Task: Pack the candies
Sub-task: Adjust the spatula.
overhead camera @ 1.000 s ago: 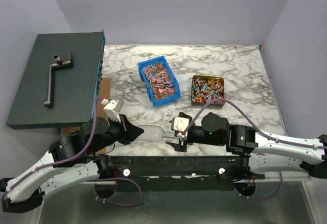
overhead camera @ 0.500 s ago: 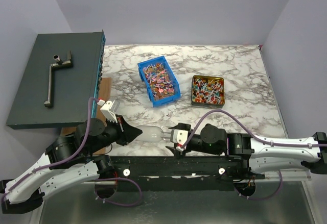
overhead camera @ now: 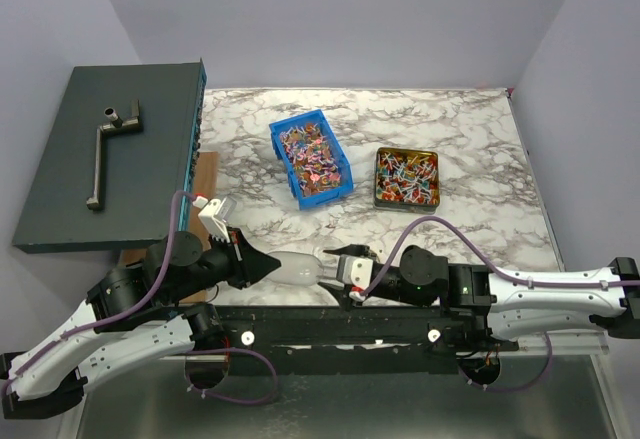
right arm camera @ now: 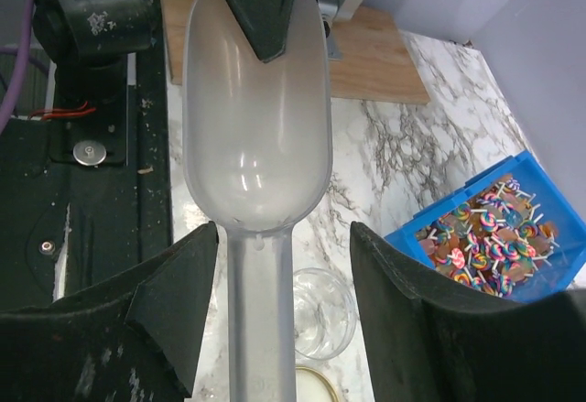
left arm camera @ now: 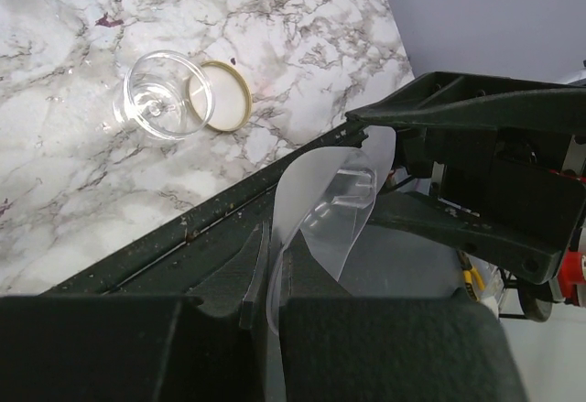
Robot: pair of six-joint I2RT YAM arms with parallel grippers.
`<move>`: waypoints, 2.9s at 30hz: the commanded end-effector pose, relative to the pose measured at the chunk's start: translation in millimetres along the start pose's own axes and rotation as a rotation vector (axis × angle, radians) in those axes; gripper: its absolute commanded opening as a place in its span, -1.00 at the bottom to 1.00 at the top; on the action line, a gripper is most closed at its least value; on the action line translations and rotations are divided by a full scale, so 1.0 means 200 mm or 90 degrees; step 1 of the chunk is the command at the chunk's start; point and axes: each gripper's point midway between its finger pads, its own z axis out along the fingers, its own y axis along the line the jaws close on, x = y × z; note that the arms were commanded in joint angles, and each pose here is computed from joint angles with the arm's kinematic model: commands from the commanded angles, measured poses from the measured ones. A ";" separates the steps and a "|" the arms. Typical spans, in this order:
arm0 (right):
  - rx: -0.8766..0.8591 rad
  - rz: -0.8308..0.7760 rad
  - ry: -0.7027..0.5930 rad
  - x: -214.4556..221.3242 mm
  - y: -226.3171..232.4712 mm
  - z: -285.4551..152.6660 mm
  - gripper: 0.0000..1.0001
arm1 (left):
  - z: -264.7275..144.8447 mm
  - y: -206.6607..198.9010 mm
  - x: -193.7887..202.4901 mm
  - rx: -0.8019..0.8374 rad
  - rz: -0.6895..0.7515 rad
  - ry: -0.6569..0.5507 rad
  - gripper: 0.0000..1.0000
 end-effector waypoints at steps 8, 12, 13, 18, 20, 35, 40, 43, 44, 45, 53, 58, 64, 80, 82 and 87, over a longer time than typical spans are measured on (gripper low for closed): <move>-0.005 0.014 -0.004 0.01 0.03 -0.01 0.10 | -0.04 -0.11 -0.02 0.063 -0.019 0.004 -1.00; -0.008 0.024 -0.003 0.01 0.04 -0.02 -0.03 | -0.03 -0.13 -0.02 0.070 -0.018 0.007 -1.00; -0.009 0.026 -0.002 0.01 0.04 -0.02 -0.04 | -0.03 -0.13 -0.02 0.070 -0.018 0.008 -1.00; -0.015 0.036 0.001 0.01 0.06 -0.03 -0.12 | -0.02 -0.14 -0.01 0.077 -0.019 0.012 -1.00; -0.016 0.039 -0.002 0.01 0.06 -0.03 -0.20 | -0.01 -0.14 -0.01 0.076 -0.021 0.013 -1.00; -0.005 0.085 -0.028 -0.04 0.04 -0.09 -0.89 | 0.04 -0.13 0.02 0.067 -0.019 0.032 -0.78; 0.032 0.109 -0.006 -0.02 -0.01 -0.11 -0.99 | 0.04 -0.14 0.00 0.069 -0.011 0.025 -0.30; 0.053 0.121 0.027 0.02 -0.03 -0.12 -0.99 | 0.06 -0.13 -0.02 0.056 -0.005 0.015 0.20; 0.059 0.125 0.034 0.03 -0.04 -0.12 -0.99 | 0.06 -0.13 -0.02 0.054 0.000 0.011 0.28; 0.063 0.128 0.044 0.04 -0.04 -0.12 -0.99 | 0.06 -0.13 -0.03 0.050 0.004 0.008 0.33; 0.132 0.163 0.146 0.15 -0.10 -0.14 -0.99 | 0.08 -0.08 -0.13 0.000 0.056 -0.040 0.75; 0.180 0.172 0.201 0.20 -0.15 -0.15 -0.99 | 0.11 -0.02 -0.17 -0.047 0.091 -0.054 0.81; 0.226 0.191 0.260 0.25 -0.26 -0.16 -0.99 | 0.15 0.06 -0.21 -0.108 0.117 -0.080 0.87; 0.323 0.285 0.351 0.50 -0.53 -0.20 -0.99 | 0.43 0.26 -0.36 -0.209 0.086 -0.113 0.60; 0.330 0.294 0.351 0.52 -0.54 -0.22 -0.99 | 0.48 0.29 -0.38 -0.215 0.071 -0.107 0.59; 0.339 0.317 0.343 0.55 -0.53 -0.24 -0.99 | 0.58 0.35 -0.44 -0.241 0.046 -0.101 0.52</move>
